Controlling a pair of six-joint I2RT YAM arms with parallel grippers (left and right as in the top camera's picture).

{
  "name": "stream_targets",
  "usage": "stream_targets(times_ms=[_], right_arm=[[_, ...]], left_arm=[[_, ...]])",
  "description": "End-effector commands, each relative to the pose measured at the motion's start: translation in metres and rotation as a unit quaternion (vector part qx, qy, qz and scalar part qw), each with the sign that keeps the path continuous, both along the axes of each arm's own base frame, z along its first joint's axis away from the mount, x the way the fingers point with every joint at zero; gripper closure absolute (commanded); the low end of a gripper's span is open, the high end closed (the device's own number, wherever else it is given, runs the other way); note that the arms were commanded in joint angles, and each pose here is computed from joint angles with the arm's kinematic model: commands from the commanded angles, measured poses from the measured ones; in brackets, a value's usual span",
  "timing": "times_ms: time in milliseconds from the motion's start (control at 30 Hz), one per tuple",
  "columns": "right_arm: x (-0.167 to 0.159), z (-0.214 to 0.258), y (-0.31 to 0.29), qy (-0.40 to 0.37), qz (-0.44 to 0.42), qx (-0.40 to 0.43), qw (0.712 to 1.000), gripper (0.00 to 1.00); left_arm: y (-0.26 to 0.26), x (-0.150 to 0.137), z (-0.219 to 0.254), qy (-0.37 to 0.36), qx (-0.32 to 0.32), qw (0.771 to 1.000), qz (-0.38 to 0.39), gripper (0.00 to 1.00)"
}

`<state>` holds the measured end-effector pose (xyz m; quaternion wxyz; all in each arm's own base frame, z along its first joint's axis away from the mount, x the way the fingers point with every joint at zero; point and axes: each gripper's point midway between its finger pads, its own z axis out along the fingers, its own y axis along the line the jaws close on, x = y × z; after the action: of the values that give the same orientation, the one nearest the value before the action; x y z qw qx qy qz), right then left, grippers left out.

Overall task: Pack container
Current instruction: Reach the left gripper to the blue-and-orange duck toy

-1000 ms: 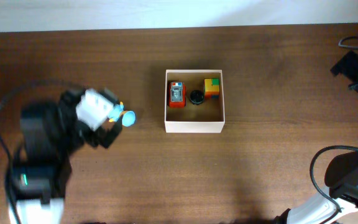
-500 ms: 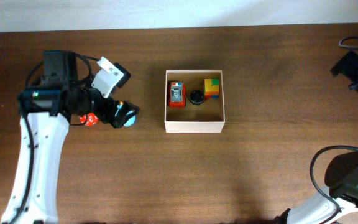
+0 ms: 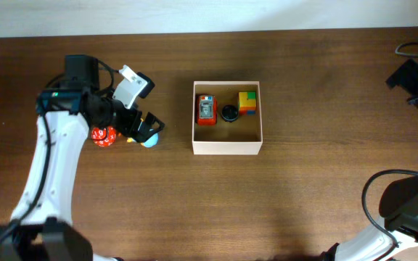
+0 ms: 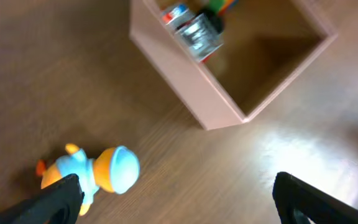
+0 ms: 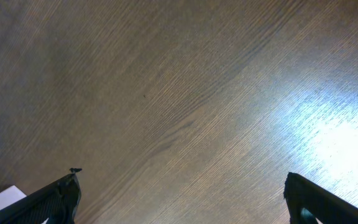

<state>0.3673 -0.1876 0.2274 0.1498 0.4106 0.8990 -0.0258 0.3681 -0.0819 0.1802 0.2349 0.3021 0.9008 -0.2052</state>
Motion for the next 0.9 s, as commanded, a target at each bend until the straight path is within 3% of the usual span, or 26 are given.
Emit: stream_targets(times_ms=[0,67,100,167,233,867], right_arm=[[0.000,0.012,0.001,-0.016,-0.003,-0.007,1.000,0.01],[0.000,0.012,0.001,-0.016,-0.003,-0.007,1.000,0.01],[0.000,0.012,0.001,-0.016,-0.003,-0.007,1.000,0.01],[0.000,0.012,0.001,-0.016,-0.003,-0.007,1.000,0.01],[0.000,0.012,0.001,-0.016,-0.003,-0.007,1.000,0.01],[0.000,0.012,0.001,-0.016,-0.003,-0.007,1.000,0.01]], left_arm=[[0.014,0.012,-0.032,0.045,0.030,0.998,0.038,0.01],[0.014,0.016,-0.050,0.066,0.030,0.997,0.037,0.00],[0.014,0.017,-0.058,0.077,0.030,0.996,0.038,0.05],[0.014,0.018,-0.075,0.098,0.030,0.994,0.038,0.32],[0.014,0.018,-0.089,0.116,0.031,0.992,0.037,0.44],[0.032,0.020,-0.127,0.150,0.086,0.983,0.061,0.44]])
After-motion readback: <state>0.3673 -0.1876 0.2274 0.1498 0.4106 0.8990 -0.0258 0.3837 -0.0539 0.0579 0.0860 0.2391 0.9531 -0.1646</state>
